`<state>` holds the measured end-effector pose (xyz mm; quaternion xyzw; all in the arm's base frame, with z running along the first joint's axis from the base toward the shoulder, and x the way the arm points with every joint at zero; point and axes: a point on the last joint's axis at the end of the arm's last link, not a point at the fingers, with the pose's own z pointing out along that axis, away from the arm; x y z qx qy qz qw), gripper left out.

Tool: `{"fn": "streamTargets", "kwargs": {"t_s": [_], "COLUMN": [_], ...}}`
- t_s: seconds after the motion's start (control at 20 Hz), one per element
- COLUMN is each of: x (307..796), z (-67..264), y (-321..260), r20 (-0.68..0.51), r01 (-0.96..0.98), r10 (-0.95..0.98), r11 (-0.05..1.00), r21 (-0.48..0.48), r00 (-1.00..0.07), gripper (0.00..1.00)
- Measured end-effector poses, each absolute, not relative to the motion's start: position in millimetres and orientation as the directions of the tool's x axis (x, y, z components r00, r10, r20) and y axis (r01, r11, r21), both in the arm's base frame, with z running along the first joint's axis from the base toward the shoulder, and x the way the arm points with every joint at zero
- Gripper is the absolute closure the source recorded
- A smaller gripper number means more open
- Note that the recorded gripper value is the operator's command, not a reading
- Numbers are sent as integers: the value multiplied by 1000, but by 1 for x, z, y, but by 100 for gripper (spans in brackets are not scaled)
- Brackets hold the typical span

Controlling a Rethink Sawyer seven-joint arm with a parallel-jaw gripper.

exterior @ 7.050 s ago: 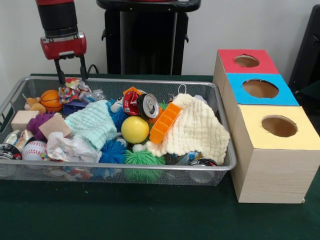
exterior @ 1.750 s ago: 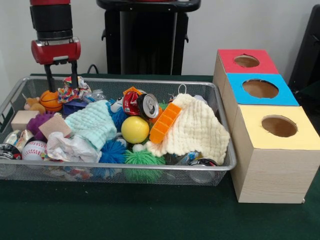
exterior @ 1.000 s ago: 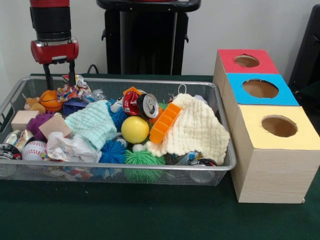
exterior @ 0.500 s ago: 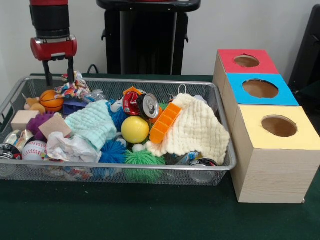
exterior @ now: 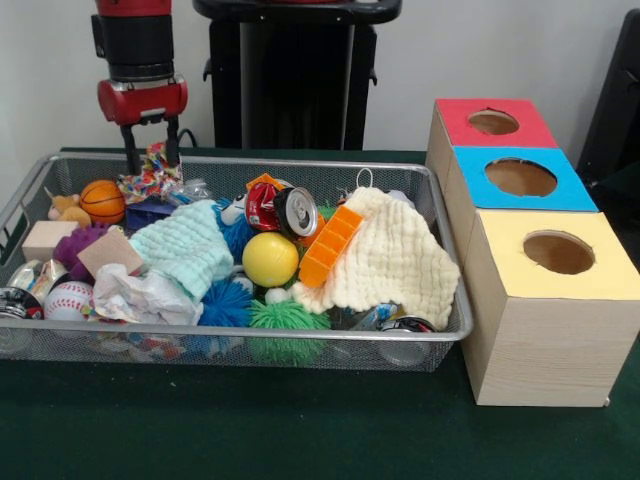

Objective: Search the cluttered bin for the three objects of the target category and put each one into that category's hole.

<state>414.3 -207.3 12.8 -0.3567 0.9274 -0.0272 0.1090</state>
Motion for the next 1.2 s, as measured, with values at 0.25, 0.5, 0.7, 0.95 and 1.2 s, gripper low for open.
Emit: {"fn": "streamTargets", "kwargs": {"t_s": [0.25,0.5,0.7,0.95,1.2], "x": [415,414,413,412,414], "z": [14,12,6,-3,-15], "y": [-197,-191,-192,-193,-197], "r20": [-178,-191,-216,-243,-260], "r01": [-675,-678,-667,-652,-633], "r10": [-689,-694,-682,-665,-645], "r11": [724,720,730,745,761], "r21": [-140,-148,-148,-143,-139], "r00": [-703,-694,-699,-706,-718], "gripper": [0,0,0,0,0]}}
